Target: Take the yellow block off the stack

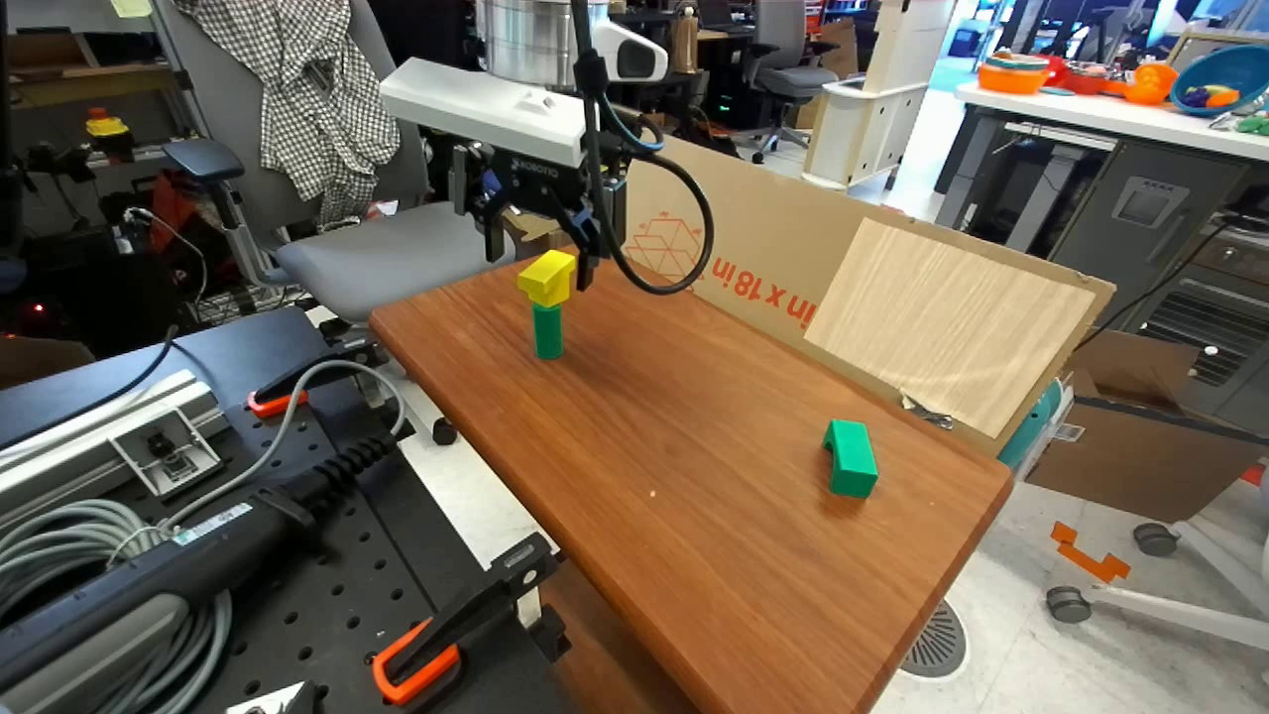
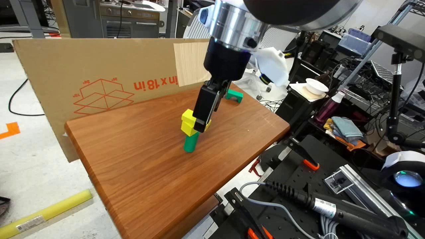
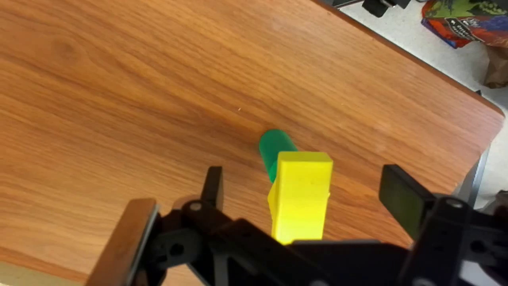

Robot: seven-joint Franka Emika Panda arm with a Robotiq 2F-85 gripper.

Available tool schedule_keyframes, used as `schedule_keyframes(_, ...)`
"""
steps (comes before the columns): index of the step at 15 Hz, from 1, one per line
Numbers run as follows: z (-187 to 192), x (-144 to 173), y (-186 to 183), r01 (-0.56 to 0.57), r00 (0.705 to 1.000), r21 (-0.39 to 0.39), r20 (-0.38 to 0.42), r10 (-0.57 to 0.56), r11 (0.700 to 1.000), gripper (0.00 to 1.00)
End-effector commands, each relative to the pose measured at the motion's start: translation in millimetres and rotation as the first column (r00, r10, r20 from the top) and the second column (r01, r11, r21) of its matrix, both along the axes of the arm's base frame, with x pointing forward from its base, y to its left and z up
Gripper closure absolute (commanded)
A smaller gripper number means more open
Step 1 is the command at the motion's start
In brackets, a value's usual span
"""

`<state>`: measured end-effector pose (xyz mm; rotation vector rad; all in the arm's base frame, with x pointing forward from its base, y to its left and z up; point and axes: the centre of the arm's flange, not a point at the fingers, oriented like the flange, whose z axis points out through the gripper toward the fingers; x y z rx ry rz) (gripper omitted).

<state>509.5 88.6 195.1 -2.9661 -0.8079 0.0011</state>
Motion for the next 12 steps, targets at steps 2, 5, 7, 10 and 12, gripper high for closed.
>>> schedule_keyframes(2,-0.7,14.4,6.8,0.035,0.999,-0.008,0.006,-0.035,0.999,0.00)
schedule_keyframes(5,-1.2,14.7,9.8,0.044,0.999,-0.015,0.000,-0.044,0.999,0.00)
schedule_keyframes(7,-2.4,15.1,11.4,0.049,0.999,-0.022,0.002,-0.049,0.999,0.13)
schedule_keyframes(10,-4.9,14.6,12.5,0.051,0.999,-0.032,-0.006,-0.051,0.998,0.42)
schedule_keyframes(12,-6.3,14.3,12.6,0.051,0.999,-0.041,-0.009,-0.052,0.998,0.58)
